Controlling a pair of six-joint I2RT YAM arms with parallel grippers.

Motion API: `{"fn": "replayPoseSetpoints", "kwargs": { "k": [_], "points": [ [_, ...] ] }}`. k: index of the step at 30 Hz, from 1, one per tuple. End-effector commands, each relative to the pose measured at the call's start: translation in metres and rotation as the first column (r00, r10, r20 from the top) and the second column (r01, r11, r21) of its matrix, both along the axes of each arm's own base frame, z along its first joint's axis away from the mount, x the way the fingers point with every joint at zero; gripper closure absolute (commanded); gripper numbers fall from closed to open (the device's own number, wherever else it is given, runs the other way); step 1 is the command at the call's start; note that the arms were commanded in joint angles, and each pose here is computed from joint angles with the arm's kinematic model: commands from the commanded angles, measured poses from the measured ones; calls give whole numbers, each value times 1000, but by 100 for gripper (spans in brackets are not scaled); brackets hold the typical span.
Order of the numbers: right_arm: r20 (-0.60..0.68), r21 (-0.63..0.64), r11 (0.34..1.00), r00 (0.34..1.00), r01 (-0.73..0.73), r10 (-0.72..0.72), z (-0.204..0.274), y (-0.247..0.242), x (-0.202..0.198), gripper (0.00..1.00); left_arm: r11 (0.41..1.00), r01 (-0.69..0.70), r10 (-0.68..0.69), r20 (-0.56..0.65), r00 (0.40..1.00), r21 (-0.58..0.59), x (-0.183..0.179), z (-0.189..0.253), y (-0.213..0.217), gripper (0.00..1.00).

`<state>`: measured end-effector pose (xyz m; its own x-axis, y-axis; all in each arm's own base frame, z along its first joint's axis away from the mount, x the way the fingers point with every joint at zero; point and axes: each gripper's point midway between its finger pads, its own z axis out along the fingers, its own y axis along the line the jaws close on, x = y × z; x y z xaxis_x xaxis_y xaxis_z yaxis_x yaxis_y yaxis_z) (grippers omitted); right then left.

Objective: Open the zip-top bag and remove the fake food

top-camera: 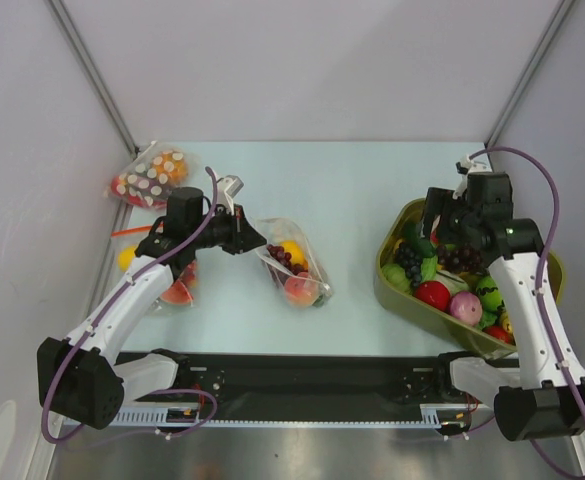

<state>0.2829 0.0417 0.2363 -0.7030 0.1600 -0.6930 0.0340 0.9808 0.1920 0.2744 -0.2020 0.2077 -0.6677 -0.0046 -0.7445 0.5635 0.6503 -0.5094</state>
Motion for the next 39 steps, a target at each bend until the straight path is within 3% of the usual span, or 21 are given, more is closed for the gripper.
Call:
{"fn": "replayPoseSetpoints", "kwargs": {
  "k": [1, 8, 16, 20, 23, 26, 39],
  "points": [
    [152, -32, 999, 988, 5, 0, 51, -7, -1, 20, 1000, 12, -12, 20, 1000, -27, 0, 10, -2, 100],
    [311, 16, 975, 928, -223, 207, 107, 53, -4, 20, 999, 15, -15, 18, 1000, -28, -1, 9, -2, 100],
    [290, 13, 785, 753, -620, 590, 94, 195, -29, 25, 999, 22, -21, 24, 999, -34, -1, 11, -3, 100],
    [280, 46, 683, 666, -729, 691, 79, 252, -37, 39, 999, 23, -22, 29, 999, -36, -1, 12, -3, 100],
    [278, 77, 606, 601, -792, 750, 70, 289, -44, 44, 999, 24, -23, 28, 999, -35, -2, 12, -3, 100],
    [268, 64, 571, 565, -819, 780, 61, 311, -46, 46, 999, 23, -22, 29, 999, -34, -1, 12, -3, 100],
    [104, 32, 618, 617, -786, 780, -15, 335, -19, 48, 999, 30, -29, 32, 999, -41, -3, 14, -4, 100]
  ]
}}
